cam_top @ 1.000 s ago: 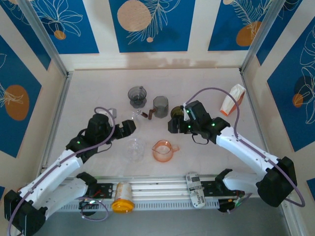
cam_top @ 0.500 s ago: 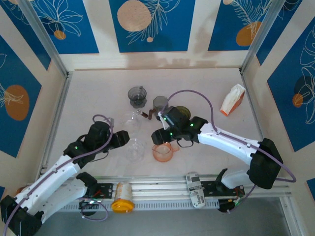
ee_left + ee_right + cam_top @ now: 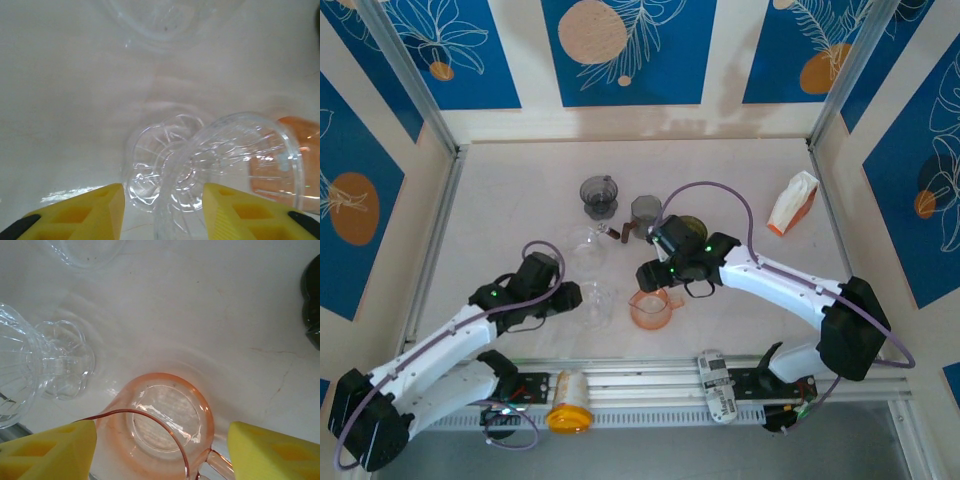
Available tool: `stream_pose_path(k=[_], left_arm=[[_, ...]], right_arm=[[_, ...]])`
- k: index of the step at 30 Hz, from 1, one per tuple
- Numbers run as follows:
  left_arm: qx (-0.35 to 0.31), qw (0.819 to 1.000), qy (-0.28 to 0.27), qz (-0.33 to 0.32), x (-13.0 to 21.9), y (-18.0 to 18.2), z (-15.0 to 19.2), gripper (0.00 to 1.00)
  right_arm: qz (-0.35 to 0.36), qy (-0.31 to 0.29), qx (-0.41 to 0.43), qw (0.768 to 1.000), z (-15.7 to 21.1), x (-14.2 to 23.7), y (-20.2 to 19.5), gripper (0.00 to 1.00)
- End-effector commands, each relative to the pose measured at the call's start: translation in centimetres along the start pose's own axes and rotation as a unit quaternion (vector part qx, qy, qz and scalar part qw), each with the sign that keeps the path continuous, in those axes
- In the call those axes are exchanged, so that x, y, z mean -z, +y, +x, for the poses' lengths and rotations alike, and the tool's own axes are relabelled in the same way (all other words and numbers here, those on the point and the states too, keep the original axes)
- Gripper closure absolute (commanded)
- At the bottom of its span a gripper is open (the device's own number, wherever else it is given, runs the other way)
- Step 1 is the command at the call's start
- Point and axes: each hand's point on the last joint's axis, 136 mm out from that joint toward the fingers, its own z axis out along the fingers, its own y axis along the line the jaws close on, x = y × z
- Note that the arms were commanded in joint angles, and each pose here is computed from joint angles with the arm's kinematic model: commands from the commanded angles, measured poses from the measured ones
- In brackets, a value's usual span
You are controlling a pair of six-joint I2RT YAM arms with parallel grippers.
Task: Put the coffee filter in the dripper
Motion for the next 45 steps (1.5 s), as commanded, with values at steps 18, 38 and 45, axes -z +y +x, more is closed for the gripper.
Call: stream_pose_path(k=[18, 38, 45], left_arm=[[-0.046, 0.998, 0.024, -0.028, 0.1, -1.6, 0.2, 1.00], [-0.090, 0.992, 0.016, 0.087, 5.5, -8.4, -2.0, 1.00], [-0.099, 0.990, 0.021, 0.098, 5.7, -9.3, -1.8, 1.00]], right_arm=[[0.052, -0.026, -0.118, 0.991, 2.3, 3.3, -6.4, 0.25], [0.096, 0.078, -0.181, 0.976, 9.0, -1.3, -8.9, 0.34], [0.086, 0.082, -0.165, 0.979, 8.9, -2.4, -6.6, 0.34]])
